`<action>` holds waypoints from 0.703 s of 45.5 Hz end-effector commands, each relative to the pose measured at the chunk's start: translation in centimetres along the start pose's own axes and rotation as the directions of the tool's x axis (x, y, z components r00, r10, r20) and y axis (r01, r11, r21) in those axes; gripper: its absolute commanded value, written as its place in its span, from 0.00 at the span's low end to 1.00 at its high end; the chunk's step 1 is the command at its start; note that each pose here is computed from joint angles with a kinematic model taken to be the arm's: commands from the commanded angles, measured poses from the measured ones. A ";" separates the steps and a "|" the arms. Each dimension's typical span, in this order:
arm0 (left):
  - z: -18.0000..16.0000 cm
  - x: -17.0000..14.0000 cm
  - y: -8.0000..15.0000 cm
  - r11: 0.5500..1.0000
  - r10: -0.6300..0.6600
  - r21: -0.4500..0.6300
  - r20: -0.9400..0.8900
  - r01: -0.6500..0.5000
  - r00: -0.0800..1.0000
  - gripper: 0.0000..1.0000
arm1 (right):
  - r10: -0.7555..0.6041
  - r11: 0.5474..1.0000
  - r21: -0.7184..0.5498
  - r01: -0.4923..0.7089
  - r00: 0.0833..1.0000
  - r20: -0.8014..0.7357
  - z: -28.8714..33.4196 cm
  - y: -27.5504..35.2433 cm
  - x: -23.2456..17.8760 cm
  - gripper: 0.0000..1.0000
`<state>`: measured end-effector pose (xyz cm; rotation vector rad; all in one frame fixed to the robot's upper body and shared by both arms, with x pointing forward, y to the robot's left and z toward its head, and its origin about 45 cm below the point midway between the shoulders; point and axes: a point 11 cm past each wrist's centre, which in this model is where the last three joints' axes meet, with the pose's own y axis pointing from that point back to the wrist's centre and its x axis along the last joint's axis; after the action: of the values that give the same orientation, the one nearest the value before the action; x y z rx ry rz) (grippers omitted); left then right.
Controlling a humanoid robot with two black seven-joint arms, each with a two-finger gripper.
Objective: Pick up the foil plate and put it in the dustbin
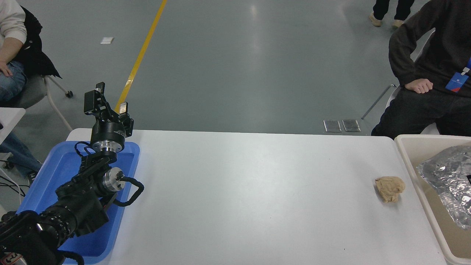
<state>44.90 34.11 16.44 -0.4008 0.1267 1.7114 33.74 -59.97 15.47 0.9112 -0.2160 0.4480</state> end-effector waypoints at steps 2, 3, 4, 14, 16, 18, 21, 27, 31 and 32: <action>0.0 0.0 0.0 1.000 0.001 -0.001 -0.001 -0.001 1.000 1.00 | 0.045 0.999 0.005 -0.045 0.998 0.044 -0.7 -0.2 0.5 0.99; 0.0 0.0 0.0 1.000 0.001 -0.001 -0.001 -0.001 1.000 1.00 | 0.045 0.999 0.005 -0.045 0.998 0.044 -0.7 -0.2 0.5 0.99; 0.0 0.0 0.0 1.000 0.001 -0.001 -0.001 -0.001 1.000 1.00 | 0.043 0.999 0.005 -0.044 0.998 0.044 -0.7 -0.2 0.5 1.00; 0.0 0.0 0.0 1.000 0.001 -0.001 -0.001 -0.001 1.000 1.00 | 0.084 0.996 0.032 -0.089 0.988 0.129 -1.2 0.3 2.9 0.99; 0.0 0.0 0.0 1.000 0.001 -0.001 -0.001 -0.001 1.000 1.00 | 0.113 0.990 0.053 -0.127 0.969 0.220 -1.6 0.7 4.6 0.99; 0.0 0.0 0.0 1.000 0.001 -0.001 -0.001 -0.001 1.000 1.00 | 0.118 0.986 0.084 -0.147 0.951 0.286 -2.5 1.1 6.3 0.99; 0.0 0.0 0.0 1.000 0.001 -0.001 -0.001 -0.001 1.000 1.00 | 0.091 0.982 0.126 -0.137 0.944 0.318 -3.7 1.7 8.0 0.99; 0.0 0.0 0.0 1.000 0.001 -0.001 -0.001 -0.001 1.000 1.00 | 0.097 0.972 0.172 -0.163 0.937 0.336 -4.7 3.2 11.7 0.99; 0.0 0.0 0.0 1.000 0.001 -0.001 -0.001 -0.001 1.000 1.00 | 0.082 0.960 0.224 -0.166 0.935 0.344 -6.0 3.9 12.9 0.99; 0.0 0.0 0.0 1.000 0.001 -0.001 -0.001 -0.001 1.000 1.00 | 0.078 0.957 0.238 -0.168 0.935 0.347 -6.2 4.3 13.4 0.99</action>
<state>44.90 34.13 16.45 -0.4022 0.1267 1.7123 40.45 -53.54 17.78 1.1082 -0.4957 0.4451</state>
